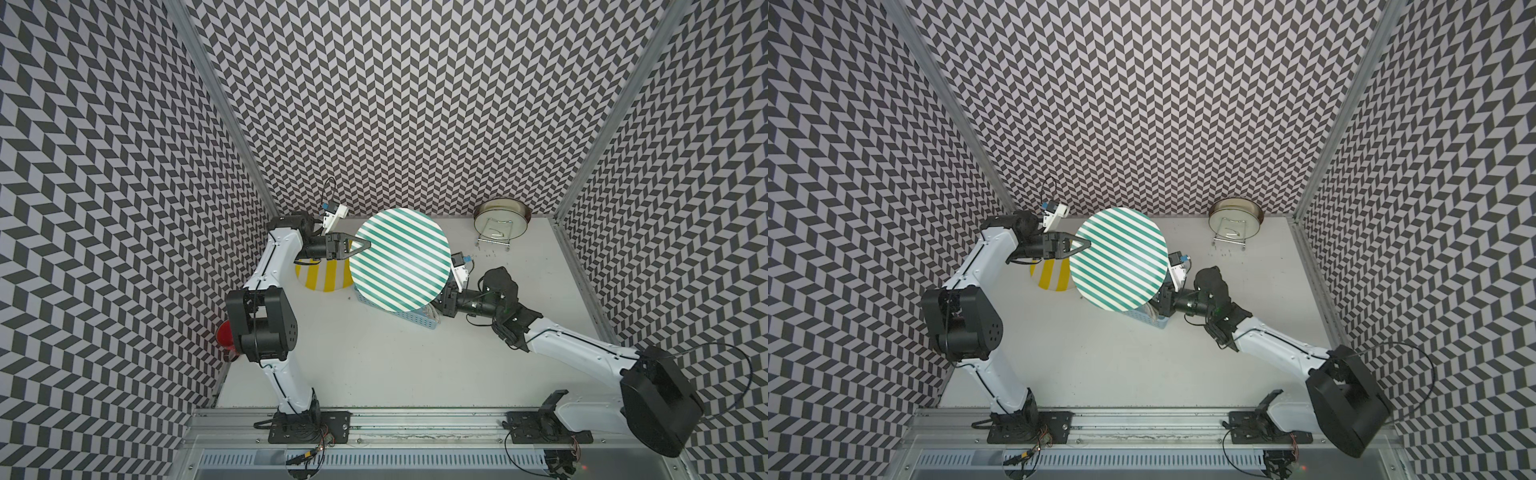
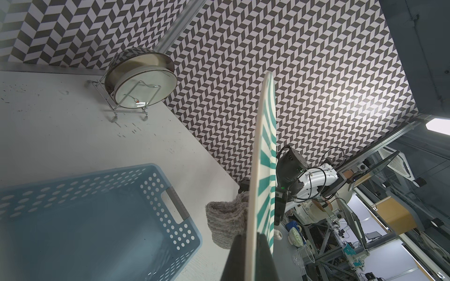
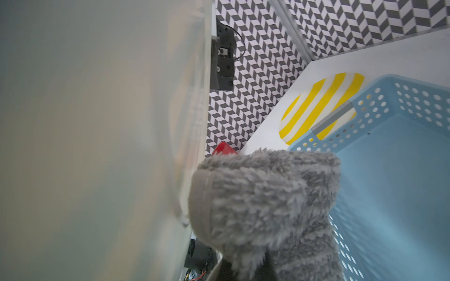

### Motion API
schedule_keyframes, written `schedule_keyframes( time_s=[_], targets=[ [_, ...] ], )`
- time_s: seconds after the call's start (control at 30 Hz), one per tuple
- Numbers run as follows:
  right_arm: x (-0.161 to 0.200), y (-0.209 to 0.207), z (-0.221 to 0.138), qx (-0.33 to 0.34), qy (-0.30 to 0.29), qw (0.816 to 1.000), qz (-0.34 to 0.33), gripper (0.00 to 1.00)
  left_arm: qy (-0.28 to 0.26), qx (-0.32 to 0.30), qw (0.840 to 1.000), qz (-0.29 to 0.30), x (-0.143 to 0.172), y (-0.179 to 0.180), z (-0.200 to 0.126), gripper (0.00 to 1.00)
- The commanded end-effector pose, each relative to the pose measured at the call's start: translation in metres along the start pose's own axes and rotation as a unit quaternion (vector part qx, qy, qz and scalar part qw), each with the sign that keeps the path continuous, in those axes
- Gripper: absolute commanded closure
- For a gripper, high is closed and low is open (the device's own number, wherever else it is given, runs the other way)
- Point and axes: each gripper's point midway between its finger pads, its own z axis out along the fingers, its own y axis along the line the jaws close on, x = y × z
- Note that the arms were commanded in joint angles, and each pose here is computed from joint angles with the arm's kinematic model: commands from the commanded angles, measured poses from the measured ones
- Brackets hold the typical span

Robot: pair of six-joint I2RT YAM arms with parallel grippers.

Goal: Wipe the wet plate dry
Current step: Wipe the plate with towel.

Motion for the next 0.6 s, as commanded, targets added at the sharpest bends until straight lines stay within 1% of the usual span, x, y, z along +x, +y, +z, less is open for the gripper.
schedule_keyframes(
  time_s=[0.0, 0.07, 0.13, 0.27, 0.43, 0.57],
  targets=[
    [-0.044, 0.045, -0.015, -0.020, -0.126, 0.986, -0.104, 1.00, -0.040, 0.037, 0.998, 0.028, -0.016, -0.007, -0.005, 1.00],
    [-0.044, 0.043, -0.019, 0.000, -0.151, 0.982, -0.112, 1.00, -0.040, 0.038, 0.998, 0.028, -0.016, -0.008, -0.005, 1.00],
    [-0.043, 0.039, -0.017, 0.022, -0.164, 0.979, -0.118, 1.00, -0.040, 0.038, 0.998, 0.025, -0.015, -0.007, -0.005, 1.00],
    [-0.037, 0.031, -0.003, 0.057, -0.162, 0.975, -0.140, 1.00, -0.040, 0.038, 0.998, 0.019, -0.013, -0.007, -0.005, 1.00],
    [-0.030, 0.033, 0.016, 0.118, -0.173, 0.959, -0.193, 1.00, -0.040, 0.038, 0.998, 0.012, -0.011, -0.005, -0.005, 1.00],
    [-0.028, 0.041, 0.014, 0.157, -0.209, 0.938, -0.227, 1.00, -0.041, 0.037, 0.998, 0.013, -0.012, -0.004, -0.006, 1.00]
  ],
)
